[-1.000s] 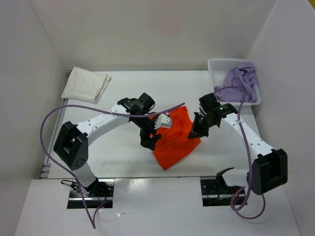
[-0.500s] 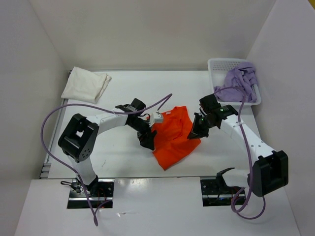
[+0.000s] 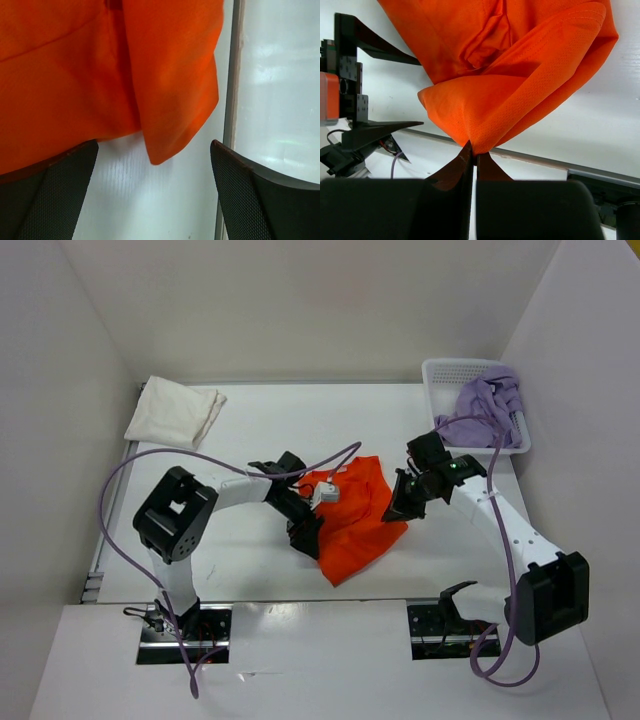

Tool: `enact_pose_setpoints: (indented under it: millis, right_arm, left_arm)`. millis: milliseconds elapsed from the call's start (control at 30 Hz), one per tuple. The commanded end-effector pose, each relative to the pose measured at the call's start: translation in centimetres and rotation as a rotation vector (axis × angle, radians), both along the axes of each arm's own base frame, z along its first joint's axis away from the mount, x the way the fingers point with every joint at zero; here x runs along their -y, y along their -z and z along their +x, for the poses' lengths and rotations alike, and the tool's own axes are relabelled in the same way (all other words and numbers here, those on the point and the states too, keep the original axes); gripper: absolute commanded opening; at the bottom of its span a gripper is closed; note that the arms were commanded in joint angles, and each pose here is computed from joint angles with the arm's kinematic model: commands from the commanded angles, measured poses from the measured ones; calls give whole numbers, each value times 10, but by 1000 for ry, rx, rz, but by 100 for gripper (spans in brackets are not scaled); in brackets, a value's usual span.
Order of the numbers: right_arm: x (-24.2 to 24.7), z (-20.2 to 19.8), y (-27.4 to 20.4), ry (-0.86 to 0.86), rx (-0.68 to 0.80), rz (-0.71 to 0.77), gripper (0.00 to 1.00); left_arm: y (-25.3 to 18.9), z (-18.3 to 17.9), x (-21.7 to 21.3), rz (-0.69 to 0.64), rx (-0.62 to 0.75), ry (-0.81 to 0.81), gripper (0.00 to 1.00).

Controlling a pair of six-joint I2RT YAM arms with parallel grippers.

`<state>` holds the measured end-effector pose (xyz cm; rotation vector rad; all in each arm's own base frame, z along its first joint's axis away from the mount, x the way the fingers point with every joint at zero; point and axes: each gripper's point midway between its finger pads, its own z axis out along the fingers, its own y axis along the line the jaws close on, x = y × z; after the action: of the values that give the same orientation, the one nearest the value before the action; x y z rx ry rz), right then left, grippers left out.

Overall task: Fold and stack the t-shirts
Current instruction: Grab one side of the 2/3 rectangular tshirt with both arms

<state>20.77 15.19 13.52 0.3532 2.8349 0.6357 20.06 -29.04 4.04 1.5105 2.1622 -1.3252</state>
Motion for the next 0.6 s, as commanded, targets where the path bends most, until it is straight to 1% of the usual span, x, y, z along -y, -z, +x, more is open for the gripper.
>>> enact_pose_setpoints:
  millis: [0,33,100,133,167,200,233,300,333,433,567]
  right_arm:
    - [1,2,-3,9,36,7,0]
    - [1,2,-3,9,35,7,0]
    - [1,2,-3,9,35,7,0]
    - [1,2,-3,9,35,7,0]
    - [1,4,-6,9,44,10,0]
    - [1,4,-6,9,44,10,0]
    - [2,5,-6,12,47,2,0]
    - [2,5,-6,12,47,2,0]
    - [2,5,-6,12,47,2,0]
    - [2,5,-6,12,47,2,0]
    - [2,5,-6,12,47,2,0]
  left_arm:
    - [8,-9,7,-8,-11,51,100]
    - [5,-14,11,-13,-20,68,100]
    - [10,-21,12,10,-35,92,96]
    - [13,-23,13,22,-16,106,93]
    - [16,-26,10,38,-37,107,90]
    - [18,-27,8,50,-35,113,80]
    - [18,-27,7,50,-35,113,74]
    - [18,-29,6,55,-43,113,68]
    - [18,-28,6,52,-36,119,62]
    - [18,-32,4,64,-54,119,58]
    - [14,-32,3,69,-59,126,41]
